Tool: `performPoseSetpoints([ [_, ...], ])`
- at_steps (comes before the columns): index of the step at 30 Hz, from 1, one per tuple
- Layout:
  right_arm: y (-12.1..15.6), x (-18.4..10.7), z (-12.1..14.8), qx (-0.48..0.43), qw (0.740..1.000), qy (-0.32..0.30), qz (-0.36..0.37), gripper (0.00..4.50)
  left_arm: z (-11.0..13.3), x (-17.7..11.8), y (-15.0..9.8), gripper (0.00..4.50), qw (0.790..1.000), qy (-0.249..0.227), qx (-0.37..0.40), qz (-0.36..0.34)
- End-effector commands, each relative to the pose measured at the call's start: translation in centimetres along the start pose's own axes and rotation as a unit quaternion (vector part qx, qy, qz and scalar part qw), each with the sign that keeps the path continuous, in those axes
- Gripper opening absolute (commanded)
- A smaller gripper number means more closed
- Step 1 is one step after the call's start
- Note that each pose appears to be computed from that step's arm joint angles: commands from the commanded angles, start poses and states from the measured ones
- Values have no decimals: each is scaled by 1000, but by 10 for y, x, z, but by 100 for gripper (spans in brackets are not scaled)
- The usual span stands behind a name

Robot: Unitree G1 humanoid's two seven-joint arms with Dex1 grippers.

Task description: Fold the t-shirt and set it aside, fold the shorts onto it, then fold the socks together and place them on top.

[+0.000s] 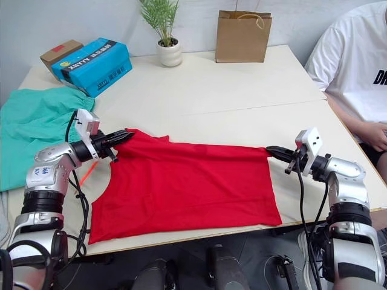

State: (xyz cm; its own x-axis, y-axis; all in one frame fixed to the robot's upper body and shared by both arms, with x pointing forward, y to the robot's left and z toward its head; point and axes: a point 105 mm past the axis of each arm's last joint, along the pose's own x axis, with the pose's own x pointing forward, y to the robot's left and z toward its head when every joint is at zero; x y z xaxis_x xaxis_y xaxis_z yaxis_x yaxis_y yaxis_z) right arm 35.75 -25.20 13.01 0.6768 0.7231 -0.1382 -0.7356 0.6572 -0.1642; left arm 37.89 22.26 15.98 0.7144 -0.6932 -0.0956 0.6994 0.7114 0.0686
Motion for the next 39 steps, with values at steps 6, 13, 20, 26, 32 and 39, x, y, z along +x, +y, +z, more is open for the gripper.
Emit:
performPoseSetpoints([
  [6, -4, 7, -4, -3, 999, 13, -44, 0, -12, -6, -7, 2, 999, 36, 37, -2],
  [13, -2, 15, -2, -11, 999, 4, -44, 0, -12, -6, -6, 2, 999, 30, 28, 5],
  [20, 5, 9, -6, -29, 999, 17, -22, 0, -17, -12, -8, 2, 999, 46, 29, 1],
  [26, 3, 2, -13, -27, 999, 33, -27, 0, -17, -11, -8, 2, 998, 47, 37, 0],
  [32, -1, -1, -17, -30, 998, 35, -46, 0, -14, -6, -8, 2, 998, 44, 49, -6],
  [39, 5, 3, -22, -19, 998, 39, -36, 0, -14, -4, -8, 2, 997, 47, 52, -8],
])
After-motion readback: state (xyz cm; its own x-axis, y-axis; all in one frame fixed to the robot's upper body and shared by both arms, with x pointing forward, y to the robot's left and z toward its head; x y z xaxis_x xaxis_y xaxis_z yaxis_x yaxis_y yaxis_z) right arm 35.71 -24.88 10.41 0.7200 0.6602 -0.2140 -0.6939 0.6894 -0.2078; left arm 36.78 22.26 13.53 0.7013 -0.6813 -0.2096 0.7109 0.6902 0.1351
